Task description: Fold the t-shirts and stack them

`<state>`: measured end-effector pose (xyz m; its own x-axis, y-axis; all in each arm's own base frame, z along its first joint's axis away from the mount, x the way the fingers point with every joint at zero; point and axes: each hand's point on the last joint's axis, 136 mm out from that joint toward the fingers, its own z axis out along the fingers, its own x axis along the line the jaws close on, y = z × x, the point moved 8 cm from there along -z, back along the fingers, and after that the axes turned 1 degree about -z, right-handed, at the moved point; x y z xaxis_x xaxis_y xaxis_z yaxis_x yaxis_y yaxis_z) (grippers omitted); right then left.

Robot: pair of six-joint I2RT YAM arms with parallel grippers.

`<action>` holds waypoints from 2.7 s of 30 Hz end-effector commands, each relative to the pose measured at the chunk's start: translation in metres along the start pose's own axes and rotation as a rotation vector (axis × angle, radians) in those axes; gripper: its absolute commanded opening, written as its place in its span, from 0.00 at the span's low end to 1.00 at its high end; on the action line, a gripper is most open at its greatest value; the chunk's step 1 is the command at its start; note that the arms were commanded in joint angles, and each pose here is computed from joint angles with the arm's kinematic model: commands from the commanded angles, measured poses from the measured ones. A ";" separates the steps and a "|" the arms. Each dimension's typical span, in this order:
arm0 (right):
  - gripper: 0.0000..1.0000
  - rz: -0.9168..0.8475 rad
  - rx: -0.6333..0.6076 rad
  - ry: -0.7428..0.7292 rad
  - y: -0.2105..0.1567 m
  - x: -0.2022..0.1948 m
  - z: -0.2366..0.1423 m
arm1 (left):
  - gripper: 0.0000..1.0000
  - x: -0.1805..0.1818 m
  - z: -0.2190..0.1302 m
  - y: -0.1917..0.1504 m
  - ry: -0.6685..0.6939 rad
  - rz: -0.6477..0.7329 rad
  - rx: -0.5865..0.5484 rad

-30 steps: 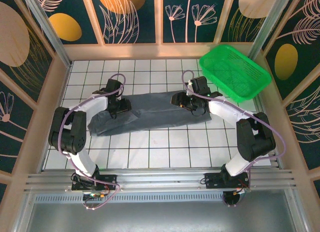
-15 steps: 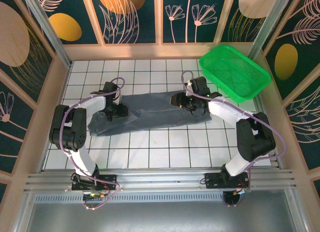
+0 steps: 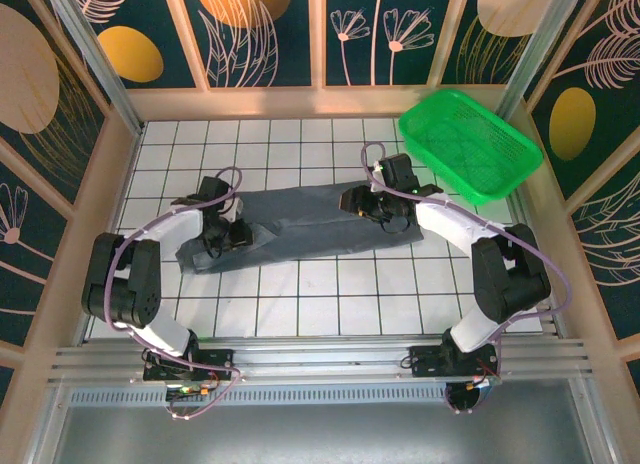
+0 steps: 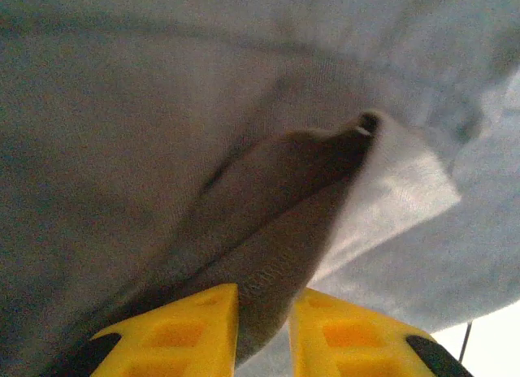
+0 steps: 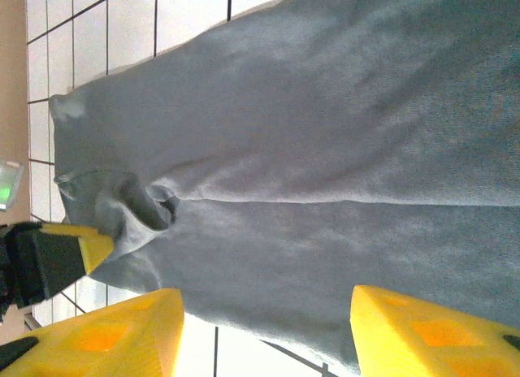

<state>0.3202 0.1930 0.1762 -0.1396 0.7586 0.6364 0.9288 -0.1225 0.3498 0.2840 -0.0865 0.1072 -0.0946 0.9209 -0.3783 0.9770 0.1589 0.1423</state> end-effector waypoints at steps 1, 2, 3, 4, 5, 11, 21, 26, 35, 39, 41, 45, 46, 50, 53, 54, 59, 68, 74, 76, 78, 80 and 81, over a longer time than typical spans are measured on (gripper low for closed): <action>0.57 -0.015 -0.008 0.019 0.006 0.007 0.003 | 0.23 -0.005 -0.005 -0.018 -0.068 -0.043 0.027; 0.57 -0.014 -0.006 0.020 0.006 0.007 0.003 | 0.23 -0.006 -0.006 -0.021 -0.076 -0.048 0.028; 0.57 -0.014 -0.005 0.021 0.006 0.007 0.004 | 0.23 -0.007 -0.008 -0.025 -0.087 -0.053 0.028; 0.57 -0.014 -0.003 0.022 0.005 0.007 0.004 | 0.22 -0.009 -0.009 -0.029 -0.098 -0.059 0.031; 0.57 -0.013 -0.002 0.021 0.005 0.006 0.005 | 0.23 -0.010 -0.010 -0.033 -0.109 -0.063 0.032; 0.57 -0.011 0.004 0.017 0.004 0.004 0.007 | 0.22 -0.016 -0.012 -0.055 -0.200 -0.116 0.058; 0.57 -0.018 0.007 0.024 0.001 0.004 0.008 | 0.59 -0.033 -0.063 0.010 0.004 -0.078 -0.225; 0.57 -0.083 0.014 0.100 -0.001 0.017 0.004 | 0.62 -0.036 -0.043 0.049 0.090 0.076 -0.224; 0.58 -0.135 0.011 0.237 -0.006 0.040 -0.008 | 0.55 -0.044 -0.016 0.062 0.016 0.251 -0.154; 0.58 -0.120 0.010 0.232 -0.006 0.039 -0.006 | 0.51 -0.037 -0.007 0.055 0.035 0.246 -0.127; 0.58 -0.117 0.010 0.231 -0.005 0.039 -0.005 | 0.48 -0.035 -0.004 0.051 0.038 0.242 -0.117; 0.58 -0.116 0.011 0.227 -0.003 0.040 -0.003 | 0.39 -0.032 0.002 0.047 0.040 0.223 -0.112; 0.58 -0.116 0.013 0.227 -0.003 0.040 -0.003 | 0.39 -0.033 0.003 0.045 0.038 0.221 -0.111; 0.58 -0.113 0.015 0.225 -0.002 0.039 -0.001 | 0.37 -0.033 0.005 0.042 0.051 0.207 -0.109; 0.58 -0.112 0.016 0.222 -0.002 0.039 0.000 | 0.28 -0.035 0.006 0.041 0.044 0.192 -0.113; 0.58 -0.112 0.016 0.221 -0.002 0.039 0.000 | 0.24 -0.035 0.006 0.040 0.040 0.187 -0.116; 0.58 -0.112 0.018 0.204 -0.003 0.037 0.000 | 0.03 -0.043 -0.004 0.039 0.005 0.143 -0.128; 0.57 -0.103 0.016 0.184 -0.006 0.032 -0.001 | 0.00 -0.045 -0.022 0.000 -0.065 -0.073 -0.087; 0.57 -0.097 0.024 0.182 -0.006 0.030 0.003 | 0.00 -0.042 -0.030 -0.024 -0.135 -0.215 -0.076; 0.57 -0.094 0.030 0.179 -0.006 0.029 0.005 | 0.00 -0.042 -0.029 -0.027 -0.154 -0.253 -0.069; 0.57 -0.093 0.033 0.178 -0.006 0.029 0.006 | 0.00 -0.043 -0.028 -0.030 -0.174 -0.292 -0.062; 0.57 -0.091 0.038 0.174 -0.006 0.027 0.008 | 0.00 -0.044 -0.024 -0.032 -0.205 -0.330 -0.051; 0.57 -0.092 0.039 0.174 -0.006 0.027 0.008 | 0.00 -0.045 -0.022 -0.034 -0.216 -0.352 -0.045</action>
<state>0.3123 0.2168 0.1892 -0.2742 0.6386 0.7191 0.9207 -0.0417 0.3880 0.2543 -0.1183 0.1392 -0.3087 0.7853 -0.5367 0.9081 0.4112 0.0793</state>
